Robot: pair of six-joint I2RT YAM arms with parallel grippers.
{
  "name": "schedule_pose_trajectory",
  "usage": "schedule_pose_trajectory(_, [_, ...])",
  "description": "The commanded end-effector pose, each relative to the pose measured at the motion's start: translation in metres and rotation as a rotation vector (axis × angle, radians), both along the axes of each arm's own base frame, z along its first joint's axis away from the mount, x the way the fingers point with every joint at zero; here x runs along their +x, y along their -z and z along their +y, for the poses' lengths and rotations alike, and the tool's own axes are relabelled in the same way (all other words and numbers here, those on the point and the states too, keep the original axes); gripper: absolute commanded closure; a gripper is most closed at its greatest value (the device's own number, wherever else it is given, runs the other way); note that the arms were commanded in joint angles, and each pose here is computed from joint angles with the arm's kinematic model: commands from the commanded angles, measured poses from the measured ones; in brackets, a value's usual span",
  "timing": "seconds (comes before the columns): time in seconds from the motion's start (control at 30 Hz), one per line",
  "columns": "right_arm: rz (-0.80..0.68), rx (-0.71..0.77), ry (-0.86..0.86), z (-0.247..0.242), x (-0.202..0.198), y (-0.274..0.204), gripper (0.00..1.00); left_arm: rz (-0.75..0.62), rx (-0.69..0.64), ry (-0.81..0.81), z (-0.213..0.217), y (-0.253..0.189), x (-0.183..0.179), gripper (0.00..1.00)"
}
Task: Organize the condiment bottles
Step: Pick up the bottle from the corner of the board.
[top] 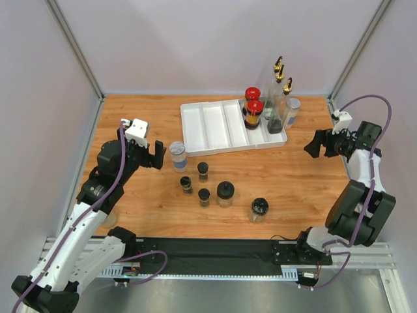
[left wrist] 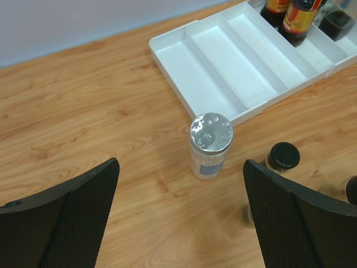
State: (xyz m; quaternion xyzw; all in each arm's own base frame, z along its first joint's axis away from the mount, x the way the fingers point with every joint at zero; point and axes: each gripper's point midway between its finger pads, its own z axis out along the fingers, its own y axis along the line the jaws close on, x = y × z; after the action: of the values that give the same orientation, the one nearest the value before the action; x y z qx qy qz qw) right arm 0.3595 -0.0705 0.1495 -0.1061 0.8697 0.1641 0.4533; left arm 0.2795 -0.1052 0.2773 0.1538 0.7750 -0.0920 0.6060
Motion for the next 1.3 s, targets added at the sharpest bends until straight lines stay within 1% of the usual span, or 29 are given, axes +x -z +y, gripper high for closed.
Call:
schedule_pose_trajectory(0.0, [-0.103, -0.028, 0.041, -0.024, 0.046, -0.026, 0.04, 0.004, -0.023, 0.025, -0.005, -0.006, -0.001, 0.00])
schedule_pose_trajectory(0.03, [-0.098, -0.031, 0.048, -0.024, 0.047, -0.025, 0.04, 0.010, -0.018, 0.025, -0.005, -0.004, -0.001, 0.00])
schedule_pose_trajectory(0.2, [-0.096, -0.070, 0.067, -0.035, 0.084, -0.022, 0.04, 0.023, -0.003, 0.026, -0.004, 0.004, -0.001, 0.00])
schedule_pose_trajectory(0.4, [-0.077, -0.067, 0.051, -0.020, 0.122, -0.016, 0.05, 0.023, 0.014, 0.032, -0.003, 0.007, -0.002, 0.00])
schedule_pose_trajectory(0.53, [-0.079, -0.062, 0.044, -0.011, 0.139, -0.014, 0.05, 0.023, 0.018, 0.030, -0.003, 0.008, -0.002, 0.00])
schedule_pose_trajectory(0.93, [-0.092, -0.044, 0.022, 0.014, 0.175, -0.007, 0.07, 0.036, 0.022, 0.028, -0.003, 0.012, -0.001, 0.00])
schedule_pose_trajectory(1.27, [-0.104, -0.017, 0.079, 0.012, 0.205, -0.007, 0.09, 0.043, 0.026, 0.024, -0.002, 0.014, 0.000, 0.00])
